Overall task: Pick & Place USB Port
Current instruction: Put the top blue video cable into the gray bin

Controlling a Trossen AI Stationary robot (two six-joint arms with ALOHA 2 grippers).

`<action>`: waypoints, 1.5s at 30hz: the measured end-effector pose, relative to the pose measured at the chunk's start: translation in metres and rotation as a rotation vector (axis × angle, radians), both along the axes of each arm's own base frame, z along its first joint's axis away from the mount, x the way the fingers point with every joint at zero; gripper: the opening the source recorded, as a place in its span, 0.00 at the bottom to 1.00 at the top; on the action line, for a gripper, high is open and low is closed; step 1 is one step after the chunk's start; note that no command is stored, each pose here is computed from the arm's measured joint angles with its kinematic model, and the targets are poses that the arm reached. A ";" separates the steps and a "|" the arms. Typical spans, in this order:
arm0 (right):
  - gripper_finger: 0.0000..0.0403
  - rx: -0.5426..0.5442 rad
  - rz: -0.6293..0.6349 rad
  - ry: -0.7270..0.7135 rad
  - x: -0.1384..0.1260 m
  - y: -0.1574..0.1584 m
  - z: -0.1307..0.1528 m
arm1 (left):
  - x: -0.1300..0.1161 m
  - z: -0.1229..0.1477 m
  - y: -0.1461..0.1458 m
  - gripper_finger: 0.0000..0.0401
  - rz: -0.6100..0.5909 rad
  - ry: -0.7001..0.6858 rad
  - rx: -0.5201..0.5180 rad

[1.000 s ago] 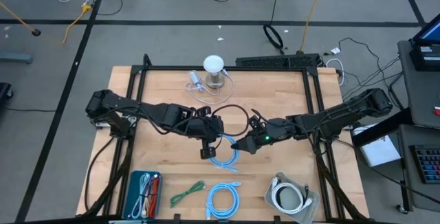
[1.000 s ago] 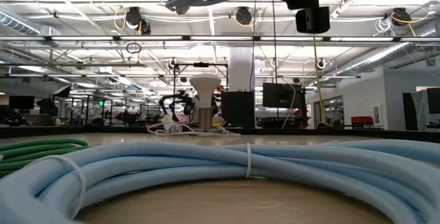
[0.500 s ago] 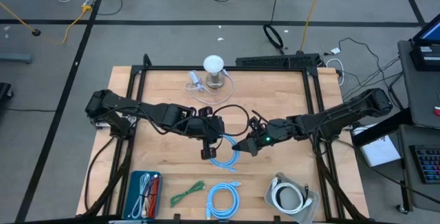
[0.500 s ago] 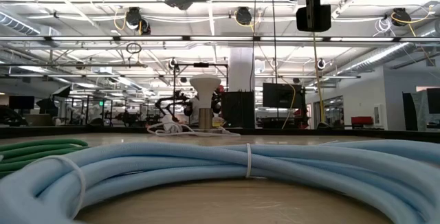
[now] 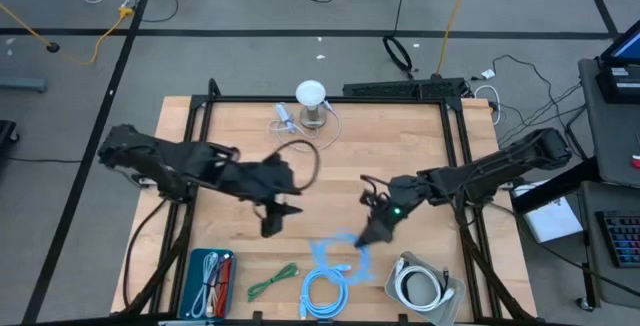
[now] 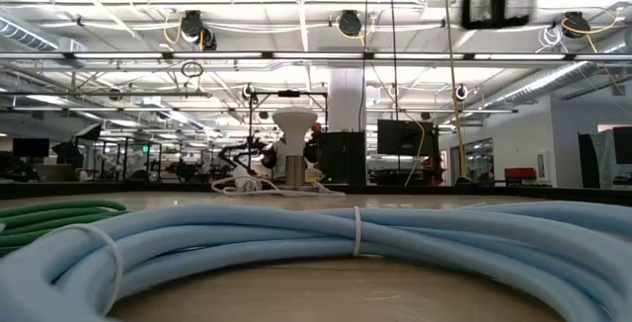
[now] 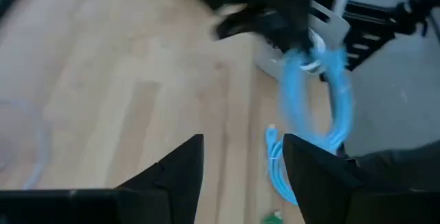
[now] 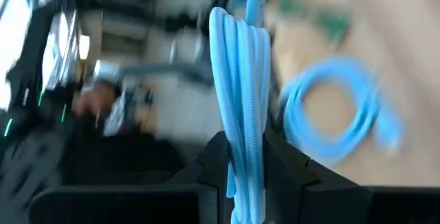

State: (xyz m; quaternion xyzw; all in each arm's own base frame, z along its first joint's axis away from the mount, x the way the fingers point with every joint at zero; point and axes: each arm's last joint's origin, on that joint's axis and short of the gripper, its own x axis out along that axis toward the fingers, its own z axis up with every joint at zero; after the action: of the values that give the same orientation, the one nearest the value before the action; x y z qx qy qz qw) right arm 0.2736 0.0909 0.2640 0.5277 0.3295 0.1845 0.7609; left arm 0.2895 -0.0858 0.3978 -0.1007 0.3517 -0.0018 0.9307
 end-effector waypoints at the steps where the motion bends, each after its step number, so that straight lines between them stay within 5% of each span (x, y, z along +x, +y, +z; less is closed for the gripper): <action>1: 0.14 0.022 0.045 0.023 -0.004 0.004 0.001 | -0.007 0.003 0.000 0.49 0.020 0.001 0.010; 8: 0.14 -0.009 0.162 0.463 -0.068 0.026 -0.002 | -0.036 0.003 -0.008 0.40 0.128 0.090 0.084; 12: 0.14 -0.066 0.047 0.619 -0.113 0.032 0.005 | -0.037 -0.004 -0.020 0.36 0.137 0.117 0.108; 17: 0.14 -0.065 -0.148 0.646 -0.150 0.037 0.014 | -0.028 -0.016 -0.030 0.32 0.125 0.155 0.139; 32: 0.13 -0.036 -0.038 0.674 -0.156 0.075 0.006 | -0.007 -0.041 -0.028 0.30 0.097 0.297 0.190; 45: 0.13 0.053 -0.011 0.613 -0.149 0.086 -0.044 | -0.007 -0.041 -0.027 0.30 0.104 0.293 0.194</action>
State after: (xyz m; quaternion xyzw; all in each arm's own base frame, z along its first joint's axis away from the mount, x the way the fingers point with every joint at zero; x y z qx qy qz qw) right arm 0.1246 0.1764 0.2197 0.5803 0.5361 0.0212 0.6127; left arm 0.2820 -0.1128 0.3570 -0.0278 0.4764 0.0950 0.8736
